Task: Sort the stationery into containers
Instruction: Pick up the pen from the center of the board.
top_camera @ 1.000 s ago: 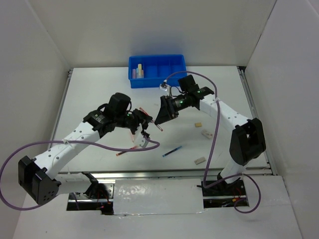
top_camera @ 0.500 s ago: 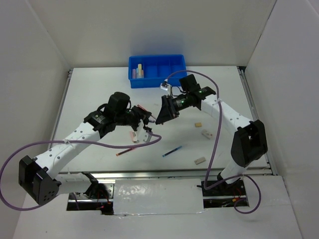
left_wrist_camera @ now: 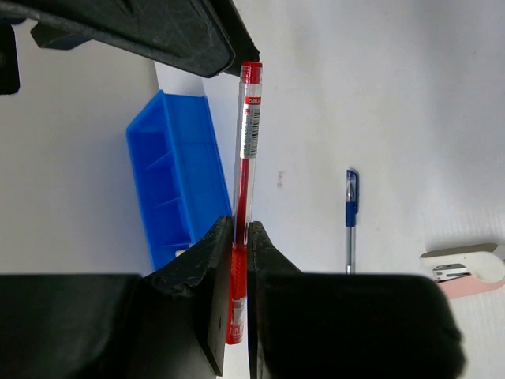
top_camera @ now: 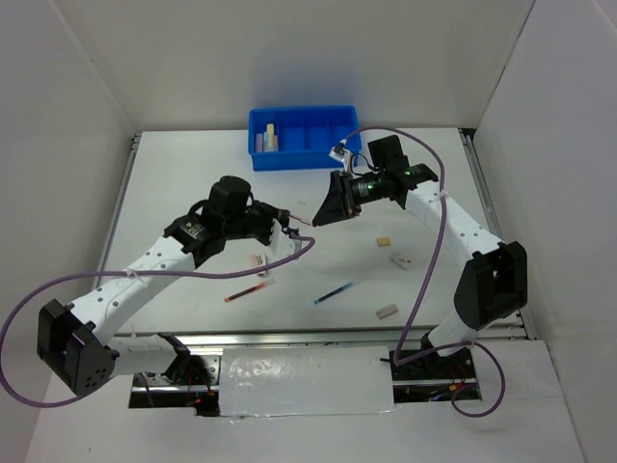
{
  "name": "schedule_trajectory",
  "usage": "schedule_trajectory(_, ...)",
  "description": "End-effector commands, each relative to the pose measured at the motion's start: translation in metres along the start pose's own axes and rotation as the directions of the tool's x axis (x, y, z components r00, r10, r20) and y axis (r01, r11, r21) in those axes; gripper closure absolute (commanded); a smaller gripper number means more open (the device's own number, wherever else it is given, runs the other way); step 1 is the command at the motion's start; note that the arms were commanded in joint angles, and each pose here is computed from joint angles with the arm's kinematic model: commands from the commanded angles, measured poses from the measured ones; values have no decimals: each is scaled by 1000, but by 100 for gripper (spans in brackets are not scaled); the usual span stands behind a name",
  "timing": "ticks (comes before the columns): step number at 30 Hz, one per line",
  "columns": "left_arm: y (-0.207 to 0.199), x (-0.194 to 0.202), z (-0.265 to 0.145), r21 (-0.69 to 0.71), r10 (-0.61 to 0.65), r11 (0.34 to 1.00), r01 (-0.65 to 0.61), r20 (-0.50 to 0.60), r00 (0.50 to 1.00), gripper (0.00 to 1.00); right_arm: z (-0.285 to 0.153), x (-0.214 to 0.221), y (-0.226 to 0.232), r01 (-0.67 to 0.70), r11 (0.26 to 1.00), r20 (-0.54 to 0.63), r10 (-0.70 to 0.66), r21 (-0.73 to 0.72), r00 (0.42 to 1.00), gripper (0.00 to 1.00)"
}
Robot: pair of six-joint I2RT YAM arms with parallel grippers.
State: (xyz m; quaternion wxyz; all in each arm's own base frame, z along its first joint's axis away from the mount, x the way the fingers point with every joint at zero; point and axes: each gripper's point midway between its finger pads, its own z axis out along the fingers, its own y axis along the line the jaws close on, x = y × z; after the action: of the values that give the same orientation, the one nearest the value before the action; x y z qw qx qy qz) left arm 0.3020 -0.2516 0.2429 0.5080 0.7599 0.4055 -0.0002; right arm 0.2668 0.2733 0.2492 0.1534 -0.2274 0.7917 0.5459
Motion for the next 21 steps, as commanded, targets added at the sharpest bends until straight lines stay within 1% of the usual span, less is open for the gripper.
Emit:
schedule_trajectory(1,11,-2,3,-47,-59,997,59,8,998,100,-4,-8,17,45,999,25,-44,-29,999,53)
schedule_trajectory(7,9,1,7,-42,-82,996,82,-2,997,100,-2,-9,15,43,999,18,-42,-31,999,53)
schedule_trajectory(17,13,-3,8,-53,-84,995,85,21,996,100,7,-6,6,25,1000,-9,-25,-16,1000,54)
schedule_trajectory(21,16,-4,8,-61,-91,994,92,23,996,100,9,-7,7,30,999,-11,-31,-25,999,56)
